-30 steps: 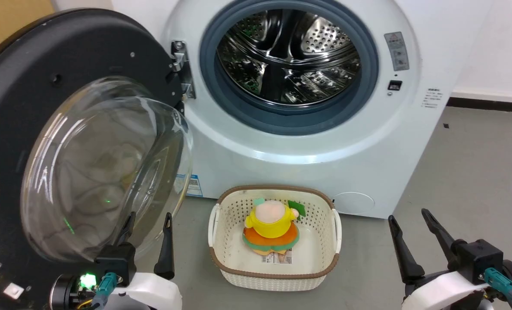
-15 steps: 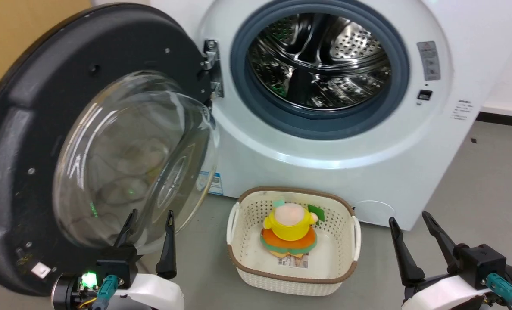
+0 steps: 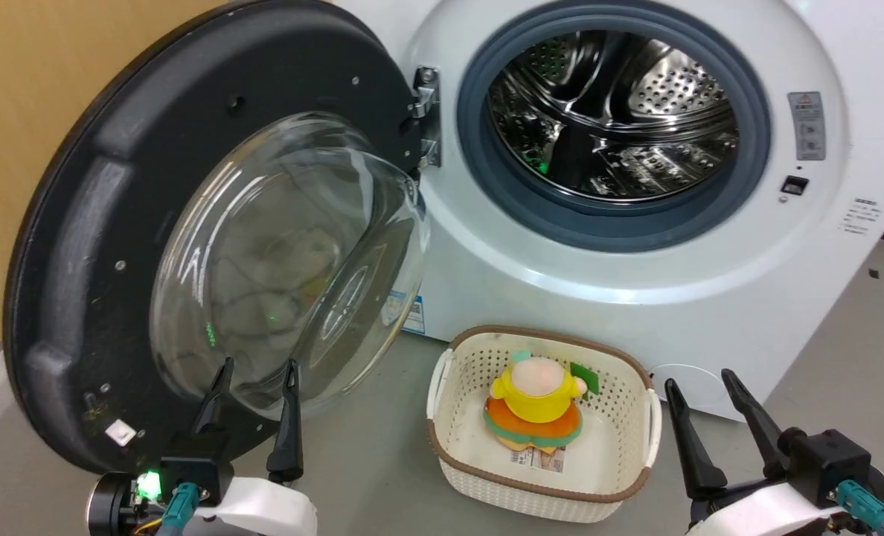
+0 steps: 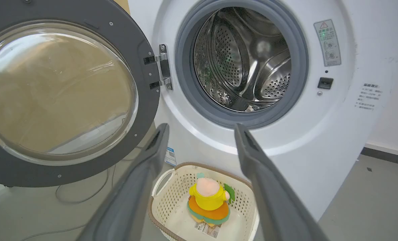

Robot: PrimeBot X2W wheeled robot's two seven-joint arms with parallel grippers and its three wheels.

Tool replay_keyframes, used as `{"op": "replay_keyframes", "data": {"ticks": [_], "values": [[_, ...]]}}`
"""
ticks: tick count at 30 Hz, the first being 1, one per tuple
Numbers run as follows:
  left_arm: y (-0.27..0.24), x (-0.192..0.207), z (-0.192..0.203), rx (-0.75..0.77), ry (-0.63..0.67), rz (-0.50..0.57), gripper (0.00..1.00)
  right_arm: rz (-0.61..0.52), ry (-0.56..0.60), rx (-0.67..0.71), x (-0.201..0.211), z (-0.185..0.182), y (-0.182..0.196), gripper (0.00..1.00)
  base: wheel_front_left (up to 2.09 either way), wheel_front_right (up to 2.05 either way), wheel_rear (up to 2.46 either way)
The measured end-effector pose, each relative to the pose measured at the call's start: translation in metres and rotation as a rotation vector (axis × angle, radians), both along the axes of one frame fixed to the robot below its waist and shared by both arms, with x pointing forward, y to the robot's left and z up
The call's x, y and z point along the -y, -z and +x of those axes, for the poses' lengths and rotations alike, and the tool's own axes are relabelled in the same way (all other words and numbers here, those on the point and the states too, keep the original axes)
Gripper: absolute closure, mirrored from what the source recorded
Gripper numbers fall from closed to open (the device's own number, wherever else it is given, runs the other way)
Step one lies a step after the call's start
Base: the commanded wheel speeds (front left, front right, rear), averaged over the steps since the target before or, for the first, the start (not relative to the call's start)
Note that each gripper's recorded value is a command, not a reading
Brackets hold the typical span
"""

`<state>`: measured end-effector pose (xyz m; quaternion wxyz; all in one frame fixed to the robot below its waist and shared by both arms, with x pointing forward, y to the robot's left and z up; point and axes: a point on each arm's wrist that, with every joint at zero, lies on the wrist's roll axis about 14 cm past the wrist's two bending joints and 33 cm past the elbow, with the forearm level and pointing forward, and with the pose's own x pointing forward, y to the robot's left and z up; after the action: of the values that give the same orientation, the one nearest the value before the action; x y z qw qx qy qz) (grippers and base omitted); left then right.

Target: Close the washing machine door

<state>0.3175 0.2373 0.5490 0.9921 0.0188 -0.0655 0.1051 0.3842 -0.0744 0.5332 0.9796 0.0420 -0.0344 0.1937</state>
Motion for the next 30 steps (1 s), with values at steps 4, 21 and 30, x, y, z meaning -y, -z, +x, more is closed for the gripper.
{"op": "replay_keyframes", "data": {"ticks": [4,21,30], "values": [[-0.002,-0.007,-0.006,0.011,-0.029,0.002,0.00,0.008,-0.032,-0.001,-0.010,0.001,0.001,0.00,0.00,0.00,0.00],[-0.008,-0.031,-0.033,0.050,-0.145,0.004,0.00,0.038,-0.168,-0.008,-0.050,0.005,0.005,0.00,0.00,0.00,0.00],[-0.012,-0.040,-0.046,0.075,-0.191,0.006,0.00,0.061,-0.224,-0.001,-0.068,0.006,0.003,0.00,0.00,0.00,0.00]]}}
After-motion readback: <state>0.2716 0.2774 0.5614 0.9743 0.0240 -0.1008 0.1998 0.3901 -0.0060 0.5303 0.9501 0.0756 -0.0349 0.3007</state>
